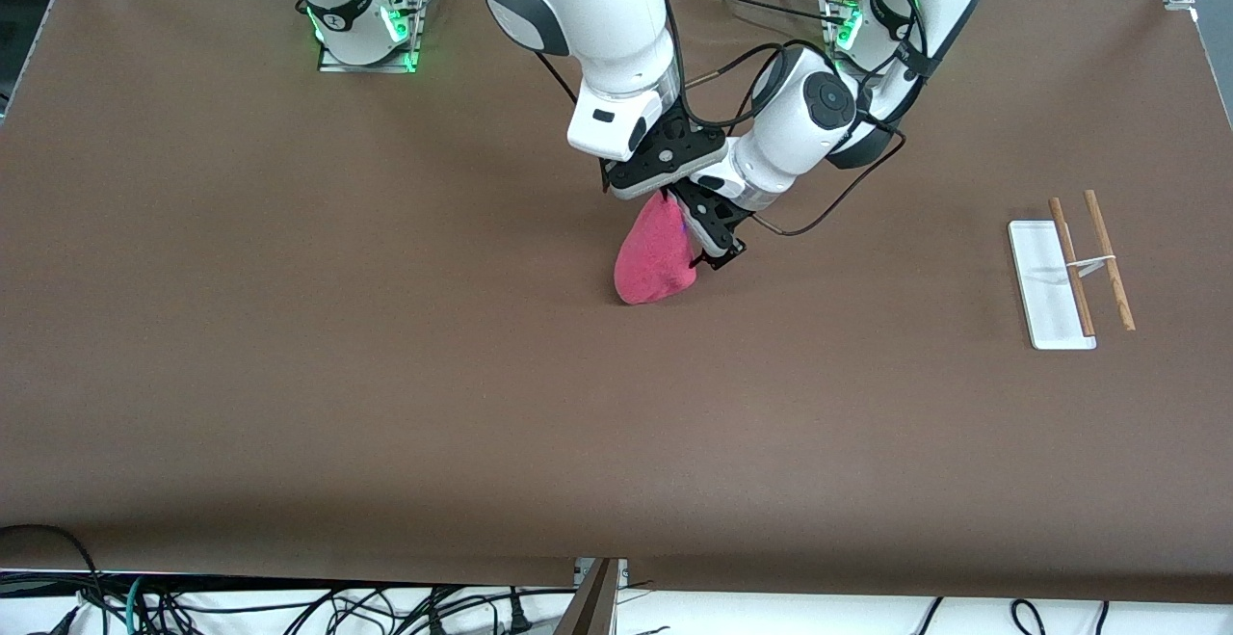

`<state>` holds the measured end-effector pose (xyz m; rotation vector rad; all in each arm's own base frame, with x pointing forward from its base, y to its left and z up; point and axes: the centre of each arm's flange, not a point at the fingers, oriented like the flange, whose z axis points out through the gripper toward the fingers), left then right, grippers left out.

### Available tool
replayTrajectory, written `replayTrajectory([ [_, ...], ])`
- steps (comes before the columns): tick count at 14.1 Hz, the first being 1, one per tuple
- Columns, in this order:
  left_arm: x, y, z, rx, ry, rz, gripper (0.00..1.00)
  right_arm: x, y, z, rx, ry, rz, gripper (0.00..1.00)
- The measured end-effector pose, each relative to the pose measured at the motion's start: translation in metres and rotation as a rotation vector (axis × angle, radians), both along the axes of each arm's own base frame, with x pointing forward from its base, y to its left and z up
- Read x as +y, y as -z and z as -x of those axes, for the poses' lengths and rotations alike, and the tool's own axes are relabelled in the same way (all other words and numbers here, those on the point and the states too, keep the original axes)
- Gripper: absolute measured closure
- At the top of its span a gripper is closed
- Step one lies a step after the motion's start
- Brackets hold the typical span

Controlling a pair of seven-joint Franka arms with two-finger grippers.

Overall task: Pass towel and hang on rack
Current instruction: 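Hold the towel with the right gripper while the left gripper approaches it, then grasp the towel with the left gripper beside the right gripper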

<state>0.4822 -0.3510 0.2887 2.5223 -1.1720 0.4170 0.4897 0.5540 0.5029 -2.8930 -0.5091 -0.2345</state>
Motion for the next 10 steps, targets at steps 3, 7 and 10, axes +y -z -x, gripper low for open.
replayTrajectory([
  [3,0.0,0.0,-0.001,-0.004,0.005,0.0,0.65,0.0,0.0,0.0,-0.001,0.0,-0.001,0.99],
  [7,0.002,-0.003,-0.004,-0.017,0.017,-0.002,0.97,0.0,-0.002,0.0,-0.006,0.0,-0.006,0.99],
  [10,0.011,-0.009,-0.012,-0.03,0.006,-0.004,0.97,0.002,-0.003,0.001,-0.009,-0.002,-0.012,0.99],
])
